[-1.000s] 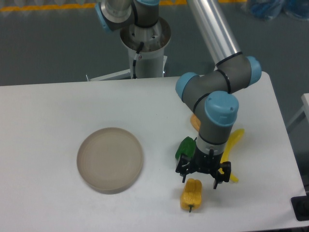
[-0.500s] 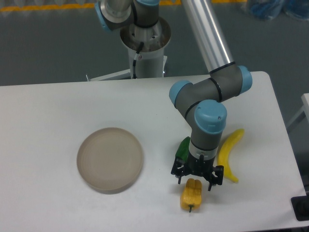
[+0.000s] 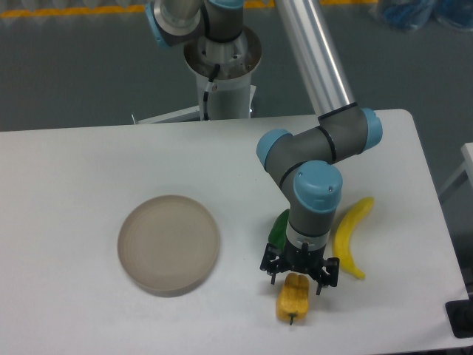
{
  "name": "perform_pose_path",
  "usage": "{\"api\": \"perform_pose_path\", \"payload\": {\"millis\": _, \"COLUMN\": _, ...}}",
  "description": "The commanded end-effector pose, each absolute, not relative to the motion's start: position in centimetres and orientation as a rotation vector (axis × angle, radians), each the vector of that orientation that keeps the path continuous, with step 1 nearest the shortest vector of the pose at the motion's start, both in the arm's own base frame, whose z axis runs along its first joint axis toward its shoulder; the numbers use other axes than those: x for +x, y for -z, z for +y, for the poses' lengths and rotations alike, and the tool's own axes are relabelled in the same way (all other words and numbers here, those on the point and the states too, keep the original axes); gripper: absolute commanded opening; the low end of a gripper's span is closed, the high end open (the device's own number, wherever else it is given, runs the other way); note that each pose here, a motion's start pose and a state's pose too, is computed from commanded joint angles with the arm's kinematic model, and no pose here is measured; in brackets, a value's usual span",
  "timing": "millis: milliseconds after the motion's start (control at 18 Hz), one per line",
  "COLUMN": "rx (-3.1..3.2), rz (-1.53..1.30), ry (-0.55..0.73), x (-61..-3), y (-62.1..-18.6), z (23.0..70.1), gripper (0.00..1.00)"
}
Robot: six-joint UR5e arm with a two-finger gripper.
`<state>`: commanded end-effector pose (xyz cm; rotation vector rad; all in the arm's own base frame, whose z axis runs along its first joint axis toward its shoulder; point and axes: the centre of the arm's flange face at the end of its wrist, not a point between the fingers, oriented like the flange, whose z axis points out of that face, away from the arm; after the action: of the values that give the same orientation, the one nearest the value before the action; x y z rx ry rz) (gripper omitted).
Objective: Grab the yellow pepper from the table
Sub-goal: 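Close the gripper around the yellow bell pepper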
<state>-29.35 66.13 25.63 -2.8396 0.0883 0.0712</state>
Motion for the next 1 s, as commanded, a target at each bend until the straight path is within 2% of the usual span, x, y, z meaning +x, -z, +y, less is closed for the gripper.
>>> {"api": "perform_pose_path", "payload": {"millis": 222, "rx": -2.839, "rz": 0.079, "ry": -0.072, "x": -29.15, "y": -25.59, "z": 66.20, "gripper": 1.00}}
{"api": "perform_pose_path", "payload": {"millis": 278, "rx": -2.839, "rz": 0.079, "ry": -0.079, "x": -29.27, "y": -25.69, "z": 66.28, "gripper": 0.97}}
{"api": "perform_pose_path", "payload": {"millis": 389, "rx": -2.839, "rz": 0.083, "ry": -0.080, "x": -29.21, "y": -25.56, "z": 66.39, "gripper": 0.74}}
{"api": "perform_pose_path", "payload": {"millis": 444, "rx": -2.840, "rz": 0.083, "ry": -0.078, "x": -29.25, "y": -25.42, "z": 66.44, "gripper": 0.69}}
{"api": "perform_pose_path", "payload": {"millis": 722, "rx": -2.841, "rz": 0.091, "ry": -0.082, "x": -29.40, "y": -25.37, "z": 66.43, "gripper": 0.63}}
{"api": "perform_pose_path", "payload": {"millis": 1000, "rx": -2.837, "rz": 0.096, "ry": -0.085, "x": -29.33, "y": -25.74, "z": 66.36, "gripper": 0.46}}
